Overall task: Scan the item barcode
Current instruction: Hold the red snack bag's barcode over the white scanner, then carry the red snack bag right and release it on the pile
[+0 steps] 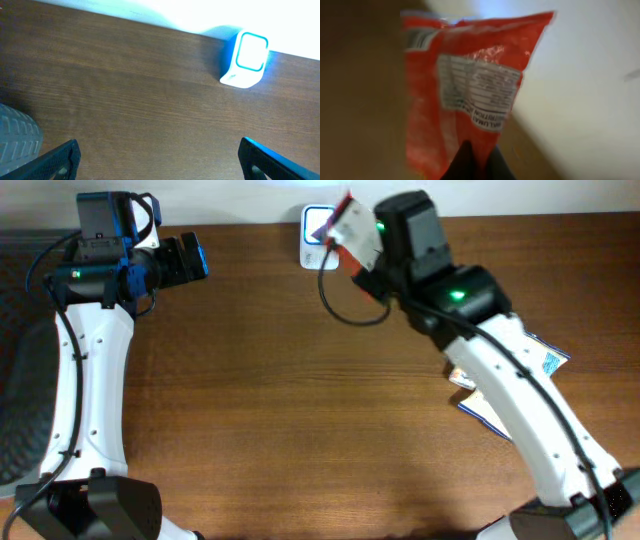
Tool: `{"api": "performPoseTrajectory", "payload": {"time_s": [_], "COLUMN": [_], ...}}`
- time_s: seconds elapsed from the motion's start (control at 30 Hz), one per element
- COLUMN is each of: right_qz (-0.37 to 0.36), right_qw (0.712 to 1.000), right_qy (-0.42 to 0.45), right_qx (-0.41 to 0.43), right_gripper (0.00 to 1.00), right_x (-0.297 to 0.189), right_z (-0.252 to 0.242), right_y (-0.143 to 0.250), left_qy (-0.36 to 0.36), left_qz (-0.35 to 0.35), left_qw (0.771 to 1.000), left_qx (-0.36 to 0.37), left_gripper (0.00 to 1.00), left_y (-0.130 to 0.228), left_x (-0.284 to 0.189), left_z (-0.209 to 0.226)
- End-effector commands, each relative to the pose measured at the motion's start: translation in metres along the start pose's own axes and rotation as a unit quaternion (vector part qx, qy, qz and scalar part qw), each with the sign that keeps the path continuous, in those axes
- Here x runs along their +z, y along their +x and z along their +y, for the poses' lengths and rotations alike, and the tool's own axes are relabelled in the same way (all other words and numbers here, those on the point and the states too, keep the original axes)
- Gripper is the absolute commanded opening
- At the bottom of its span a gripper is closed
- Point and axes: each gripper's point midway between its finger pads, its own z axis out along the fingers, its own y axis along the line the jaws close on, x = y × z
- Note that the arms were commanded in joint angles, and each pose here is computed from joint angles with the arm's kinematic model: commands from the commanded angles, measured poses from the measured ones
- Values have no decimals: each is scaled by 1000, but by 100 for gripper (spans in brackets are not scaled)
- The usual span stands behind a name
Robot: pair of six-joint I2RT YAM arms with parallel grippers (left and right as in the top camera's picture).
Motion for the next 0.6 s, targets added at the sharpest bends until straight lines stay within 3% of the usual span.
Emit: {"api": "performPoseTrajectory", "payload": {"time_s": [0.0,0.17,0.37,0.5,0.57], "right_qz": [72,229,291,298,289], "right_qw": [958,887,812,784,775], "right_qy": [-122,-99,-40,-11,8], "right_qx": [251,389,505,545,562], "right_gripper": [4,4,4,4,25], "right_x": [-1,-7,15,36,46], "right_z": [27,8,-18,-18,-19], "right_y": [44,142,244,309,339], "left_qy": [-2,-2,-2,-2,-2], "left_qz": [1,1,1,1,1], "left_qw": [1000,1000,1000,1000,1000], "left_qx": [9,9,9,9,9], "left_gripper": [99,99,99,99,99], "left_y": [0,0,0,0,0], "left_x": [2,2,2,2,2], "left_z": [0,0,0,0,0]}}
